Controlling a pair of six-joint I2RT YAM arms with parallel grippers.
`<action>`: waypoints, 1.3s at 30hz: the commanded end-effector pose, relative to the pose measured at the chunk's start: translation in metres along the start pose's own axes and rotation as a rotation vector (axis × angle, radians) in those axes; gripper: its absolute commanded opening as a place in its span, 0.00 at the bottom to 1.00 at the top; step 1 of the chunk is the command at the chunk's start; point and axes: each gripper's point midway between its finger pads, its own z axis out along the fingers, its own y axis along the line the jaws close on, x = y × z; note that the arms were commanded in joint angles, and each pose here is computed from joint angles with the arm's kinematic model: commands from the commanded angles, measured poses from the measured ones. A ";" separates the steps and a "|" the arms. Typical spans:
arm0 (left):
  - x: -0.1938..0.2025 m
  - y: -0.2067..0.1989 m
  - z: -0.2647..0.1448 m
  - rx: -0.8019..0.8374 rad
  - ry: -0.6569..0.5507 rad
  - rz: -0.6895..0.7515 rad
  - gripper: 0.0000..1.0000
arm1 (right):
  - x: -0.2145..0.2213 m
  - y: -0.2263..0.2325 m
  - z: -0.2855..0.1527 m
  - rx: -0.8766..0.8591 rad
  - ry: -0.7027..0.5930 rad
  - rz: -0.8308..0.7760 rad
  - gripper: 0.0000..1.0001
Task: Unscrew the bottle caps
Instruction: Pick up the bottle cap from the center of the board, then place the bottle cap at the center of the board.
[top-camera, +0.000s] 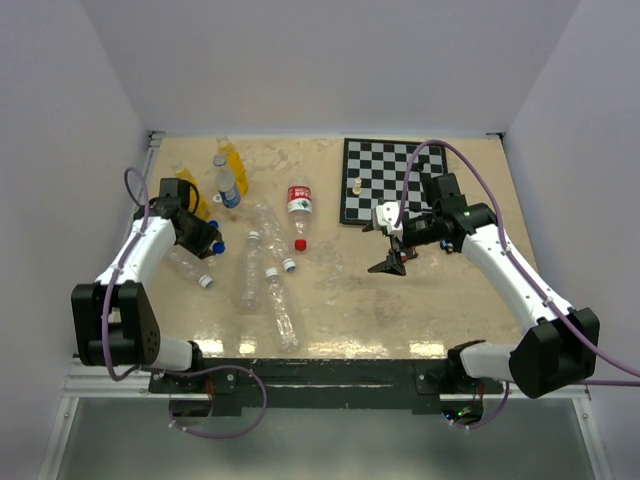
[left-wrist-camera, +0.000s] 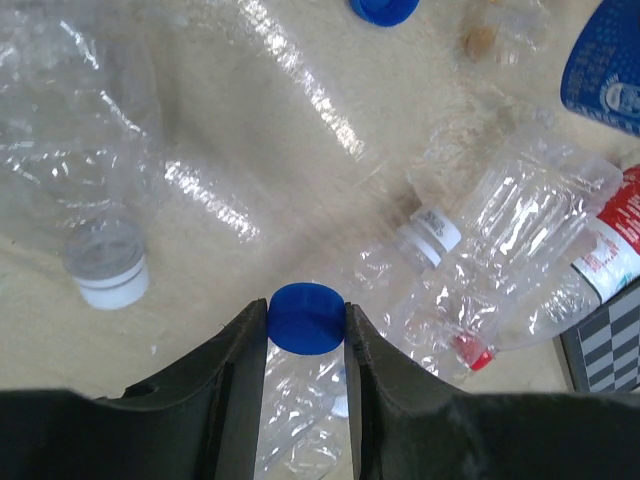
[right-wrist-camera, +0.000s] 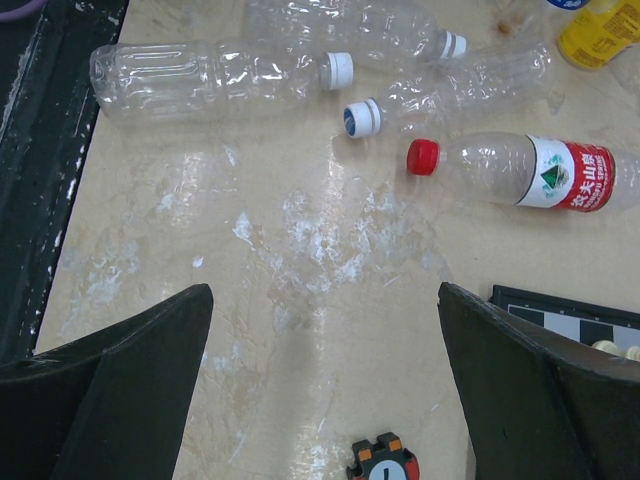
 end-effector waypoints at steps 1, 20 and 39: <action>-0.027 -0.033 0.016 0.067 -0.068 -0.003 0.21 | -0.002 -0.008 -0.002 0.020 0.001 -0.018 0.98; -0.052 -0.043 0.080 0.029 -0.125 -0.147 0.59 | 0.002 -0.009 -0.001 0.018 0.010 -0.004 0.98; -0.034 -0.030 -0.028 0.236 -0.241 0.263 0.71 | 0.009 -0.010 0.002 0.023 0.019 0.008 0.98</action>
